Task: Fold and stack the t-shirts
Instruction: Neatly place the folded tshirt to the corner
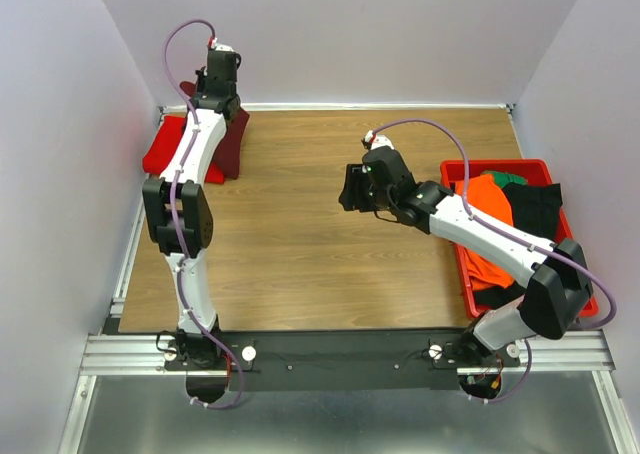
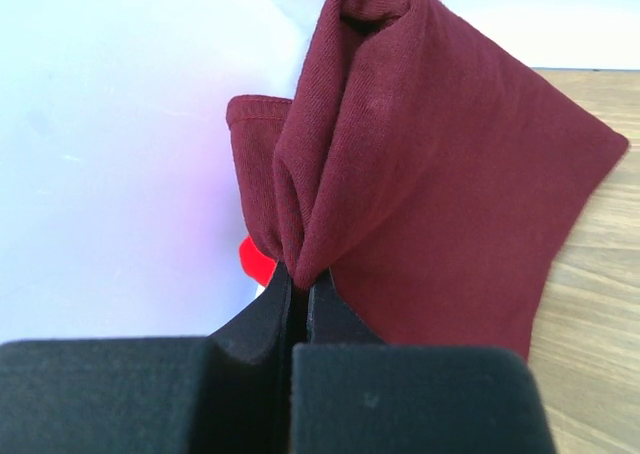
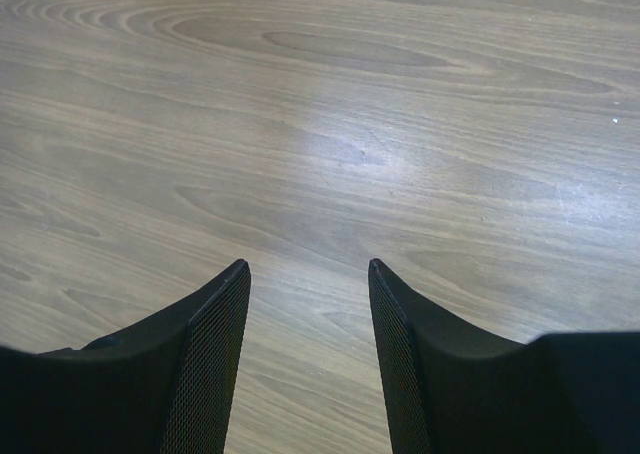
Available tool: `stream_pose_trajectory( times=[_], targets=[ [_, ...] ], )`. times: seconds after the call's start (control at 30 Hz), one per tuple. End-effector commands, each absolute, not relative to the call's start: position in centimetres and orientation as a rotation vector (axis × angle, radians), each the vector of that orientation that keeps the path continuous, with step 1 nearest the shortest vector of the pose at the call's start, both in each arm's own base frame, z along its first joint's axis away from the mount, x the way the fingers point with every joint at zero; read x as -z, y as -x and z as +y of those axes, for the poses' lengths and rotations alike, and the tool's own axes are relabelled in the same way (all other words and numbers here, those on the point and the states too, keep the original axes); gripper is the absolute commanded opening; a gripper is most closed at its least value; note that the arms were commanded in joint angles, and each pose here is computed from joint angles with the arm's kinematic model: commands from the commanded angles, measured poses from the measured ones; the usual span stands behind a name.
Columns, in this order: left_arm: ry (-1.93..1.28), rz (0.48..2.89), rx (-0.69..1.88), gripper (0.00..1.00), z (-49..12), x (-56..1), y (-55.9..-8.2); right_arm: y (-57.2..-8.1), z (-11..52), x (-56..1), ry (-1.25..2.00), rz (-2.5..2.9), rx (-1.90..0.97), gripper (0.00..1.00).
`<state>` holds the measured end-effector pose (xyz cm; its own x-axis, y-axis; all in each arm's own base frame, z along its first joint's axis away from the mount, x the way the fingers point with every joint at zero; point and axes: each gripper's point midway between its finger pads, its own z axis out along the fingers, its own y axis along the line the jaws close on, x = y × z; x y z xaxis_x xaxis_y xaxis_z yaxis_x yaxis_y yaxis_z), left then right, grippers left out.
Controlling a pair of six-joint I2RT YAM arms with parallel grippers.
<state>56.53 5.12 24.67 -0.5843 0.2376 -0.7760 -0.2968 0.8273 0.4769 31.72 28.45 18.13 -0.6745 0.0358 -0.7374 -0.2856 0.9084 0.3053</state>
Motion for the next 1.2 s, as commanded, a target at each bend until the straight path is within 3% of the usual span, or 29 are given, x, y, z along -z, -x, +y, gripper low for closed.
stream_pose_trajectory(
  times=[0.0, 1.17],
  targets=[
    [0.061, 1.956, -0.643, 0.0, 4.8, -30.4, -55.7, -32.0, 28.7, -18.7, 0.183, 2.259, -0.511, 0.58],
    [0.001, 1.907, -0.542, 0.0, 2.9, -33.7, -54.2, -32.0, 28.3, -19.2, 0.166, 2.245, -0.505, 0.57]
  ],
)
